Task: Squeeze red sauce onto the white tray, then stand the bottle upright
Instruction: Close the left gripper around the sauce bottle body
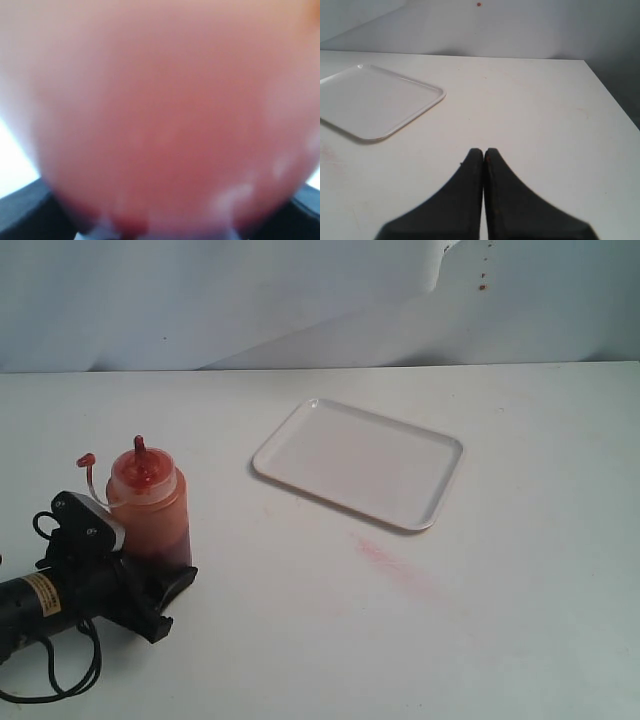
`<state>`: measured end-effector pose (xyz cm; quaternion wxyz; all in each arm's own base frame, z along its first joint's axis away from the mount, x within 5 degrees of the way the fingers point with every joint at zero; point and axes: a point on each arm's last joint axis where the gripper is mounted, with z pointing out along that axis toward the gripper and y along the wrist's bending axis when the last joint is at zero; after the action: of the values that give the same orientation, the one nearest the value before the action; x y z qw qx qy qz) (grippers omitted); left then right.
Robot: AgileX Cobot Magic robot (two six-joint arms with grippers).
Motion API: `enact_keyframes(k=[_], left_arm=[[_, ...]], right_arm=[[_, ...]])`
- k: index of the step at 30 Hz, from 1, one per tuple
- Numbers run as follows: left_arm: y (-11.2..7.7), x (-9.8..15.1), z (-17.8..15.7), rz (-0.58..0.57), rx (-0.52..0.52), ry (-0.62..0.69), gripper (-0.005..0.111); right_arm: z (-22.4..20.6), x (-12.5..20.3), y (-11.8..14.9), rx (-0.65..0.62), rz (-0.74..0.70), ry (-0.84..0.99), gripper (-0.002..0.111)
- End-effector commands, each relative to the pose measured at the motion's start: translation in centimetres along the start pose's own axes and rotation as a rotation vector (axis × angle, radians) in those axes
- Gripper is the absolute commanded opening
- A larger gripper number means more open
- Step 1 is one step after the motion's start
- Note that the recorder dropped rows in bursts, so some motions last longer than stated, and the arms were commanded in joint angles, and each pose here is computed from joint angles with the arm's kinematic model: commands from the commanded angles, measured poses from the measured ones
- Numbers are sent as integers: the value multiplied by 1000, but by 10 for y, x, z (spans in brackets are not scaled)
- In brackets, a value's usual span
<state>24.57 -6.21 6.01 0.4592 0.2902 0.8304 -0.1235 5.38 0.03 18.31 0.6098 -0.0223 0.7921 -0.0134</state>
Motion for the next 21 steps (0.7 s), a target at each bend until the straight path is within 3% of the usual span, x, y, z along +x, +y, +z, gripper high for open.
enact_keyframes(k=[1,21], left_arm=[[1,5,0,3,-10,36,0],[2,-7,0,2,-27,-97,0]], right_arm=[[0,1,0,6,5,-3,0],[0,1,0,6,5,-3,0]])
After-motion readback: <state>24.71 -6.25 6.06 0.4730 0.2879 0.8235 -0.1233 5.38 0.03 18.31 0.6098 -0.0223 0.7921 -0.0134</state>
